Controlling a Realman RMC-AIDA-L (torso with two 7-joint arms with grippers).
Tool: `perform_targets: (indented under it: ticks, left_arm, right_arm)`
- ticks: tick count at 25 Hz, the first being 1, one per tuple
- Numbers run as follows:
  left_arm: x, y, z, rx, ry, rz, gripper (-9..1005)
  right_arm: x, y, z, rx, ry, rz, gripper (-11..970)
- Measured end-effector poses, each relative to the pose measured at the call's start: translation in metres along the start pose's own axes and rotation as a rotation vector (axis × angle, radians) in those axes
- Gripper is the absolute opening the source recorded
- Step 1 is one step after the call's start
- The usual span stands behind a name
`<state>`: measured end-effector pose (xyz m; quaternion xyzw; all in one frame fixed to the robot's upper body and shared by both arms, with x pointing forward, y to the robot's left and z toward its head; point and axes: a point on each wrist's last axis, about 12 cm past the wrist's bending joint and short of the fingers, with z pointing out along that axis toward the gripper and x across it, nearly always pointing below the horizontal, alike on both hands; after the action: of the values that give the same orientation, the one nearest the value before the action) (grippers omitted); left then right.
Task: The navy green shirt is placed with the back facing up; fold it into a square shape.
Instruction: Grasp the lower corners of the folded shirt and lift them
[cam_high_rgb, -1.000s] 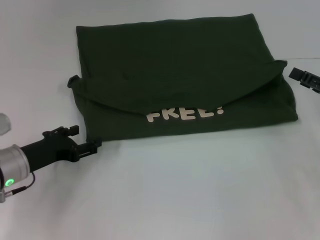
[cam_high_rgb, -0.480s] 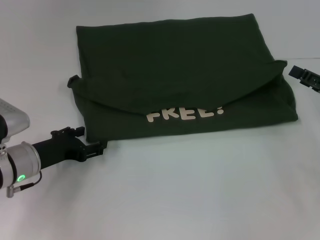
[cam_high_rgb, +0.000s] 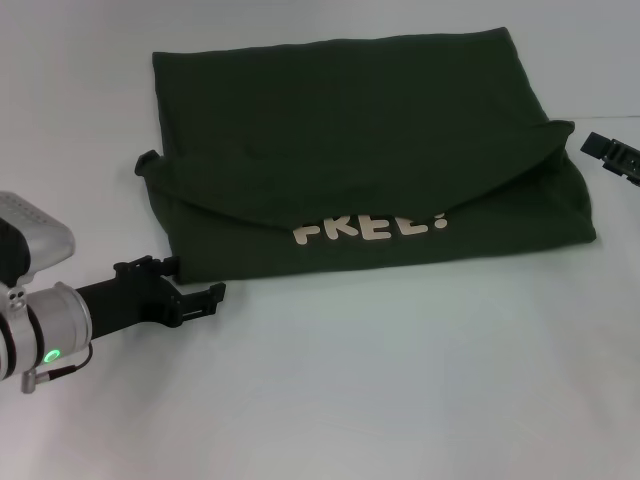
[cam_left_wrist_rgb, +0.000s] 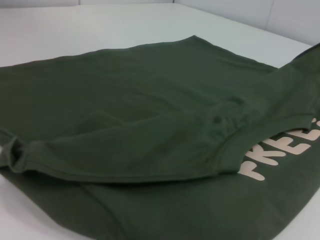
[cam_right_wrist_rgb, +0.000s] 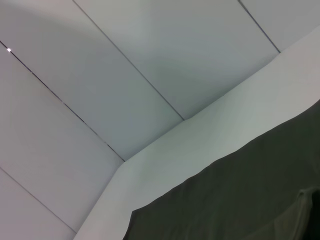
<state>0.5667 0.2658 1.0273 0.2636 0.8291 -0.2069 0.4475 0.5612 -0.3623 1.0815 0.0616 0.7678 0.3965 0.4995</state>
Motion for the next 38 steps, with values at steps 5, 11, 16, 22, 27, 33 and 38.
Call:
perform_targets:
  ticks: [5, 11, 16, 22, 27, 33, 38]
  left_arm:
    - [-0.002, -0.001, 0.001, 0.008, 0.000, 0.005, 823]
    - [-0.003, -0.001, 0.003, 0.007, 0.002, 0.013, 818]
    - [-0.005, 0.002, 0.002, -0.009, 0.001, 0.015, 815]
    - [-0.008, 0.005, 0.003, -0.025, 0.003, 0.008, 607]
    - [-0.009, 0.005, 0.005, -0.029, 0.010, 0.016, 411]
    - [-0.009, 0.005, 0.004, -0.029, 0.011, 0.013, 148]
    - [-0.011, 0.007, 0.003, -0.035, 0.008, 0.012, 24]
  right_arm:
    - [0.000, 0.000, 0.000, 0.000, 0.000, 0.000, 778]
    - [0.000, 0.000, 0.000, 0.000, 0.000, 0.001, 777]
    - [0.000, 0.000, 0.000, 0.001, -0.003, 0.002, 777]
    - [0.000, -0.001, -0.002, 0.005, -0.009, 0.006, 776]
    - [0.001, -0.002, -0.004, 0.008, -0.009, 0.007, 776]
    - [0.001, -0.002, -0.004, 0.009, -0.009, 0.006, 776]
    - [0.000, -0.003, -0.004, 0.018, 0.003, -0.005, 775]
